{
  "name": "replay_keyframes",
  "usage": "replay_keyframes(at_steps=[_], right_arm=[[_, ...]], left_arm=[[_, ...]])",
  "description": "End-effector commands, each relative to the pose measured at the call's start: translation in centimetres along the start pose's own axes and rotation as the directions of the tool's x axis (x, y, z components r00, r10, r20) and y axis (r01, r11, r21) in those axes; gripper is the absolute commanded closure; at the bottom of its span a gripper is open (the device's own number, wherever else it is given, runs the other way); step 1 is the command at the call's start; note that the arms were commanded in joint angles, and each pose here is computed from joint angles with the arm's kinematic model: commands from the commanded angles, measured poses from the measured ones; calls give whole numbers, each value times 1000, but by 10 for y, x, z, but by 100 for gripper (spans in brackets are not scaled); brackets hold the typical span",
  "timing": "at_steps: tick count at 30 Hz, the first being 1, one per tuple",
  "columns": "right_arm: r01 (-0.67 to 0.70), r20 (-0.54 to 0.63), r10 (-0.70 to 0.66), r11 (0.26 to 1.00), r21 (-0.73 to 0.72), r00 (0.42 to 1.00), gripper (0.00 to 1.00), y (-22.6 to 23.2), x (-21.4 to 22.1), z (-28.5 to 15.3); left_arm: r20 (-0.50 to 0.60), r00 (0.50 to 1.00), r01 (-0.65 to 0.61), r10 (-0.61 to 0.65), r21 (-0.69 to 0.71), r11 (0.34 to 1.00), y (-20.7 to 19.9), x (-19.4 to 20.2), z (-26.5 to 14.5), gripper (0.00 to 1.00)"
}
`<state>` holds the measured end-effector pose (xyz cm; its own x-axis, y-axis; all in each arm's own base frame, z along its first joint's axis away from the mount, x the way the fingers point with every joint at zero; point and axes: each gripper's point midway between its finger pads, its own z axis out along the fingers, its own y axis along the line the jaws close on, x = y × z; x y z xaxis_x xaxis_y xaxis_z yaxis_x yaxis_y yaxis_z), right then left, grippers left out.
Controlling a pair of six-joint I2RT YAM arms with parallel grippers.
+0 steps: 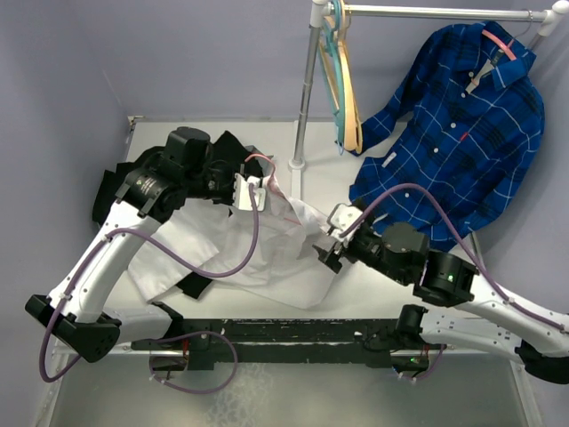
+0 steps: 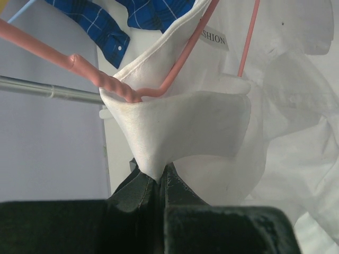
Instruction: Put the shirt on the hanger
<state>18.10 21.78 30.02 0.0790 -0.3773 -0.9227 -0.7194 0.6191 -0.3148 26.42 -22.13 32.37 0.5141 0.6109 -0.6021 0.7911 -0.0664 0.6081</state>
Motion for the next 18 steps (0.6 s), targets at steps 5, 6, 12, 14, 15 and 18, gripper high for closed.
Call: replay_keyframes(at_steps=[5,6,12,14,15,18], right_arm=[[211,17,-214,942,-262,977,7,34,3,-11],[219,18,-222,938,-268,975,8,34,4,-12],[277,-32,-291,935,-220,956,19,24,17,-6],[303,-41,-315,934,-188,948,22,18,19,-2],[314,-46,-327,934,-172,944,22,16,21,1],[344,-51,-355,927,-147,934,23,12,22,7]], left_arm=[[39,996,-78,79,-39,996,17,-13,-5,100],[40,996,-79,80,-37,996,17,-14,-5,100],[51,996,-76,77,-20,997,13,-14,-4,100],[54,995,-77,78,-13,997,11,-15,-4,100],[57,995,-79,79,-11,997,11,-16,-4,100],[61,995,-78,78,-4,997,9,-17,-5,100]])
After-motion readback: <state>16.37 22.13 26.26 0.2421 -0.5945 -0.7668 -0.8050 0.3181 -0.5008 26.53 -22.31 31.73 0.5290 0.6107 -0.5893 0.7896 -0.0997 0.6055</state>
